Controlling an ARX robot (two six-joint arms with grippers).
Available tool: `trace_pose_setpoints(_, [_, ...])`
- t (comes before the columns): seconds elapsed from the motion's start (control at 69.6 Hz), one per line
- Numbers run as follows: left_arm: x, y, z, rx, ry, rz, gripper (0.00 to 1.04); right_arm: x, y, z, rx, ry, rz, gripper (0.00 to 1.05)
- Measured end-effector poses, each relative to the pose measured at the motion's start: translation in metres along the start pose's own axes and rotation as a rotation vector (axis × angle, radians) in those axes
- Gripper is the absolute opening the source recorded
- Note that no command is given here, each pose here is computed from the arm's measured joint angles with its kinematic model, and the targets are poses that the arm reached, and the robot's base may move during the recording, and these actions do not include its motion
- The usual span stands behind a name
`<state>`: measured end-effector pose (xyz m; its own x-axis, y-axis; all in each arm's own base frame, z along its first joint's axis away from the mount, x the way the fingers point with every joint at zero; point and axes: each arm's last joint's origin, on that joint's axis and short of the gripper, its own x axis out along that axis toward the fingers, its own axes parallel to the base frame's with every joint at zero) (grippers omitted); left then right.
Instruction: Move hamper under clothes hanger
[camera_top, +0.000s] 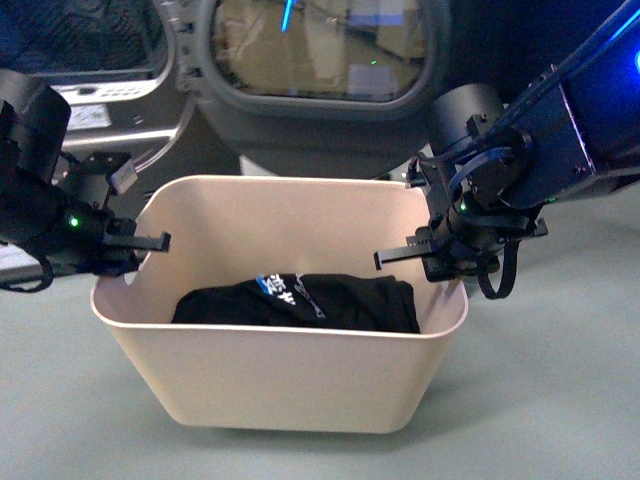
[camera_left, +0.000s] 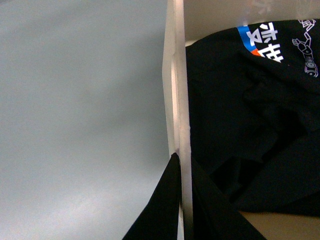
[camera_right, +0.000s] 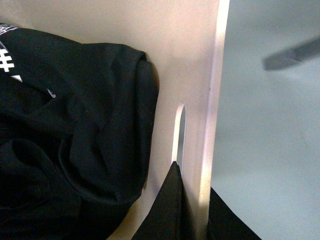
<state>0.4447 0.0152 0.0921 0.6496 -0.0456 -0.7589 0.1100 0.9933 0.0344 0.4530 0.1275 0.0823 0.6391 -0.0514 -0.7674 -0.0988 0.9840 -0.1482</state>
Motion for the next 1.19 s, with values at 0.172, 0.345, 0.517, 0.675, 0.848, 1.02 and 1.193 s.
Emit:
trace_pose_setpoints(0.172, [-0.0005, 0.0029, -0.0005, -0.004, 0.002, 0.018, 0.04, -0.0010, 0.0042, -0.0005, -0.009, 0.000, 0.013, 0.03])
trace_pose_setpoints(0.345, [-0.0020, 0.0084, -0.0003, -0.013, 0.000, 0.031, 0.04, -0.0026, 0.0097, -0.0004, -0.018, -0.003, 0.025, 0.03])
trace_pose_setpoints(0.517, [-0.0021, 0.0089, -0.0002, -0.013, 0.000, 0.031, 0.04, -0.0026, 0.0097, -0.0006, -0.018, -0.002, 0.025, 0.03])
trace_pose_setpoints(0.675, [-0.0020, 0.0071, 0.0000, -0.011, -0.002, 0.023, 0.04, -0.0020, 0.0070, -0.0004, -0.013, -0.002, 0.018, 0.03])
trace_pose_setpoints(0.848, [-0.0031, 0.0077, 0.0008, -0.011, -0.004, 0.027, 0.04, -0.0023, 0.0073, -0.0003, -0.014, -0.002, 0.020, 0.03])
trace_pose_setpoints(1.02, [-0.0031, 0.0077, 0.0008, -0.011, -0.004, 0.026, 0.04, -0.0023, 0.0073, -0.0003, -0.014, -0.002, 0.020, 0.03])
trace_pose_setpoints(1.193, [-0.0033, 0.0077, 0.0007, -0.011, -0.004, 0.027, 0.04, -0.0024, 0.0078, -0.0004, -0.015, -0.002, 0.020, 0.03])
